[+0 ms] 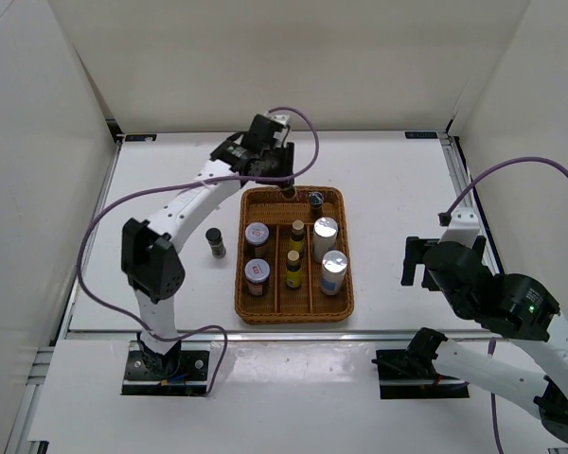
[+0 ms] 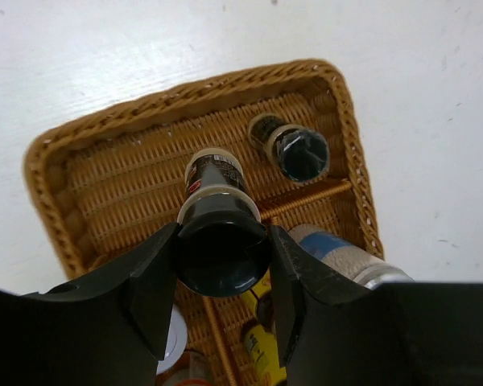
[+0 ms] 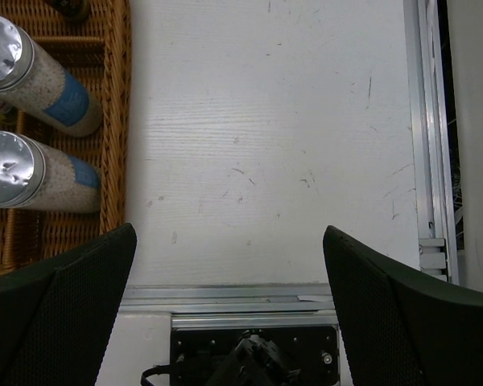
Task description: Organize the condiment bottles
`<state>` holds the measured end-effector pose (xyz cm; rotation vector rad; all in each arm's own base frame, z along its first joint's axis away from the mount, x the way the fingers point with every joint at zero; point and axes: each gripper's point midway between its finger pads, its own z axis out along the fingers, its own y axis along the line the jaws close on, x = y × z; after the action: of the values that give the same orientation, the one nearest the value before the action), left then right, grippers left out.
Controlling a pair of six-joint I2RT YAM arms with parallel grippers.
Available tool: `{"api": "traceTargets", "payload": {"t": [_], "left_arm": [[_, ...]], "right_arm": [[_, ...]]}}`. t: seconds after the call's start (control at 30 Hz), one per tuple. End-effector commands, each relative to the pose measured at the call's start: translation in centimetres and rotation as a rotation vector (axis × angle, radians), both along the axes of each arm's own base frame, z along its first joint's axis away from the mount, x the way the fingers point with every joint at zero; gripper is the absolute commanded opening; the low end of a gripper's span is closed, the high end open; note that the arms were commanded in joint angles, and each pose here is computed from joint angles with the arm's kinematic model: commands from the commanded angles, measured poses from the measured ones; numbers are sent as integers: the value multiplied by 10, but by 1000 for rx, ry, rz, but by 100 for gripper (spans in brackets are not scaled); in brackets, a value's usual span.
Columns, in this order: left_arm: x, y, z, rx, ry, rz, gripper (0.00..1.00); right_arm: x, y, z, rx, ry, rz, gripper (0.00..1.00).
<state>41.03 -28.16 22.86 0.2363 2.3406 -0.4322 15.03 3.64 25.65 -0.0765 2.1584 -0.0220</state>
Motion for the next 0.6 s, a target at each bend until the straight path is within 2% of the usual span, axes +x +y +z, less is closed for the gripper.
{"api": "traceTargets", "payload": {"t": [0.0, 0.37, 0.57], "left_arm": [[1, -16, -9, 6, 16, -29, 11], [4, -31, -67, 78, 106, -36, 11], [7, -31, -88, 108, 137, -29, 18]], "right_arm": [[4, 2, 4, 5, -22, -1, 100], [4, 2, 4, 5, -22, -1, 100], [4, 2, 4, 5, -22, -1, 100]]}}
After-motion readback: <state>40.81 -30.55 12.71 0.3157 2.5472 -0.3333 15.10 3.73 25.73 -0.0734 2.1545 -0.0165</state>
